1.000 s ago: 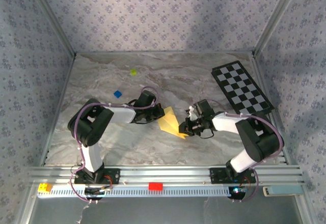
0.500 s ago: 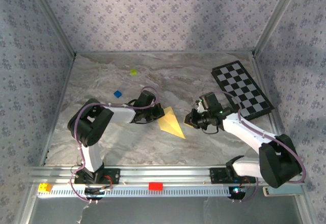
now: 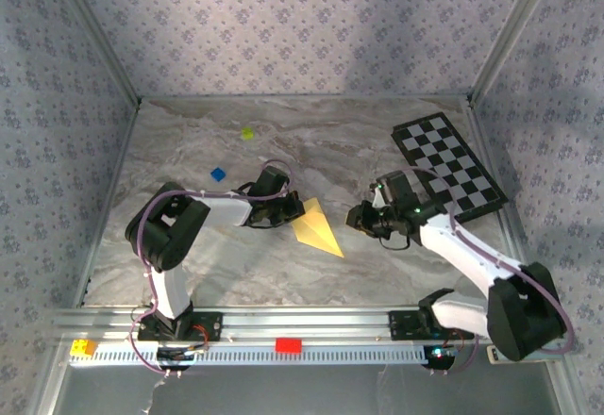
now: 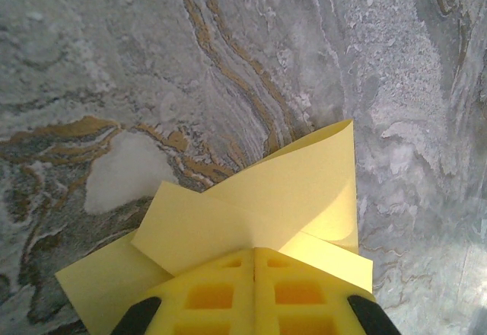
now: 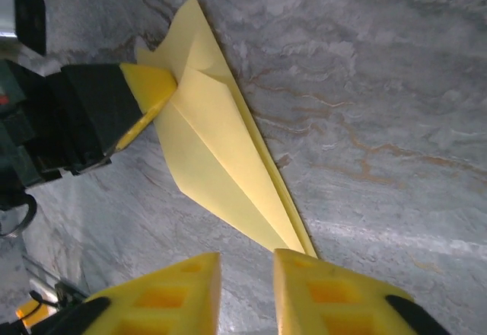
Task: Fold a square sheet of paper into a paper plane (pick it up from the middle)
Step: Turn over the paper at the center of the table.
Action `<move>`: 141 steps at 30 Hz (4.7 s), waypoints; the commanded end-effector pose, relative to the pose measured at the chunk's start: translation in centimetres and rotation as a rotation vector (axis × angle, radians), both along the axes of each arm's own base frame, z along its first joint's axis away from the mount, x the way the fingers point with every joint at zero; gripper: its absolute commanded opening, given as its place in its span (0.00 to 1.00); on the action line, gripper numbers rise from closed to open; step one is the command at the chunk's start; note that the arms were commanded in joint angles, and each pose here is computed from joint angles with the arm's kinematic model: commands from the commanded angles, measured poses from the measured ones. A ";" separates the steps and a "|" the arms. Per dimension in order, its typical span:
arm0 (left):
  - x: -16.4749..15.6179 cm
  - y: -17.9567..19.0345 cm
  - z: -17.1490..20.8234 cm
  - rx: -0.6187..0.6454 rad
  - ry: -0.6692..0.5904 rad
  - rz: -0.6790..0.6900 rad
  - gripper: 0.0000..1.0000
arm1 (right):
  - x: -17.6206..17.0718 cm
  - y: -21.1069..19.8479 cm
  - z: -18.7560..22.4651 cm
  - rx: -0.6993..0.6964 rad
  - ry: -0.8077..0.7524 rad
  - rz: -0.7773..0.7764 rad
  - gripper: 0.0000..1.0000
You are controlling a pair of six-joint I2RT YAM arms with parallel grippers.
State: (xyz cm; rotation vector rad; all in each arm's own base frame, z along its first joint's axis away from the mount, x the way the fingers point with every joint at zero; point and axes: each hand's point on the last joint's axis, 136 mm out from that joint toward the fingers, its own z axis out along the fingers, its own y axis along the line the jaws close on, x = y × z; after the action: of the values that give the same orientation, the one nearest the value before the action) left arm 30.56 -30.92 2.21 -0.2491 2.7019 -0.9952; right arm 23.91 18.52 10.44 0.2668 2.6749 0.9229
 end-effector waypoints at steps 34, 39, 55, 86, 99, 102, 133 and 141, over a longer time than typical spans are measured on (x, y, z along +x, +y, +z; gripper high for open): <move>-2.0 1.4 -1.6 0.034 0.063 0.023 0.00 | -4.0 1.2 -1.7 0.150 0.209 0.074 0.35; -1.8 1.3 -1.5 0.042 0.065 0.020 0.00 | -4.6 1.2 -3.8 0.064 0.292 0.054 0.35; -2.0 2.4 -2.3 0.055 0.087 0.027 0.00 | -5.1 2.4 -7.8 0.047 0.421 0.091 0.33; -2.3 2.9 -3.1 0.064 0.138 0.063 0.00 | -6.8 1.9 -8.4 0.024 0.430 0.094 0.36; -2.6 3.2 -3.3 0.068 0.146 0.068 0.00 | -5.0 3.5 -7.4 0.143 0.347 0.066 0.37; -2.5 3.1 -3.2 0.066 0.144 0.068 0.00 | -4.3 4.0 -6.8 0.174 0.324 0.064 0.37; -2.2 2.5 -3.0 0.035 0.149 0.084 0.00 | -3.2 5.7 -4.5 0.280 0.181 0.213 0.38; -1.9 2.0 -2.6 0.005 0.137 0.098 0.00 | -3.2 5.5 -4.7 0.279 0.181 0.218 0.25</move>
State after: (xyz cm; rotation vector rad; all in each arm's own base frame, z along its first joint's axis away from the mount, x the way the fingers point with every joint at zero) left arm 29.93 -30.07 2.07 -0.4013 2.7098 -1.0552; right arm 20.76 23.95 5.61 0.1569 2.7813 1.3836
